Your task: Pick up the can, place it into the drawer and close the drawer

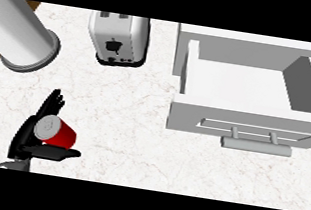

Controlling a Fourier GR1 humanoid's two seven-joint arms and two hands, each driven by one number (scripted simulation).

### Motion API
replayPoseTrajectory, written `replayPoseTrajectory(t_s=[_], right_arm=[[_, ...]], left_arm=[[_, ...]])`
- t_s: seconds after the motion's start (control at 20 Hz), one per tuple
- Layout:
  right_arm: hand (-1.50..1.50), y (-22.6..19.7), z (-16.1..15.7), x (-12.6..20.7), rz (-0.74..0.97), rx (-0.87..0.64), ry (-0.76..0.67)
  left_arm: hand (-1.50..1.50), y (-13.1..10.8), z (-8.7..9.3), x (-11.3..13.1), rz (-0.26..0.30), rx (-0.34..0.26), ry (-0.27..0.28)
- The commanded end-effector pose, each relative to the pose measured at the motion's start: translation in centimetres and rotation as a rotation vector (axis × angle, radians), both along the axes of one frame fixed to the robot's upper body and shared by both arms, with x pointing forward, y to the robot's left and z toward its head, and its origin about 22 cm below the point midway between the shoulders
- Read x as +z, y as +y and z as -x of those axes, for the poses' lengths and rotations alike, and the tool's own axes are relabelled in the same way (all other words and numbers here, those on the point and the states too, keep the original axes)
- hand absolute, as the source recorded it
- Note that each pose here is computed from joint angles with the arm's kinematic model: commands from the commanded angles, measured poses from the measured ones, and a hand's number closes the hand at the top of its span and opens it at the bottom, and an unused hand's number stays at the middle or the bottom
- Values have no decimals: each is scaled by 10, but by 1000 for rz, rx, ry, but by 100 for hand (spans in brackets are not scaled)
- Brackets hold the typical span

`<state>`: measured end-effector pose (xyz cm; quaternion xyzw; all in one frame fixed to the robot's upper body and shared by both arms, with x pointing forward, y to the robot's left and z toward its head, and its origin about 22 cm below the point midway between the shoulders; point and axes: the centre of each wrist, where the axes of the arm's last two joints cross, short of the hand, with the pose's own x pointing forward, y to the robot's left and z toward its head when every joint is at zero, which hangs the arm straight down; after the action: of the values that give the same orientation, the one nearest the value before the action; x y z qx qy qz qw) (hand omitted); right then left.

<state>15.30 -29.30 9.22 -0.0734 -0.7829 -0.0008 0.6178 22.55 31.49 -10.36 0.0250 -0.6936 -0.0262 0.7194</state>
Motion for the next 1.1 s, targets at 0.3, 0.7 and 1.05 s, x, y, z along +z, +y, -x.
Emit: replayPoseTrajectory(t_s=[0.3,0.7,1.05], right_arm=[[-150,4,3,1,7,2,-5],[-150,-16,8,17,-9,-12,-12],[-150,-7,19,24,8,-3,-25]], left_arm=[[150,-23,-17,2,63,-65,-20],[150,-19,-10,19,133,-118,-72],[150,-38,-51,32,130,95,-109]])
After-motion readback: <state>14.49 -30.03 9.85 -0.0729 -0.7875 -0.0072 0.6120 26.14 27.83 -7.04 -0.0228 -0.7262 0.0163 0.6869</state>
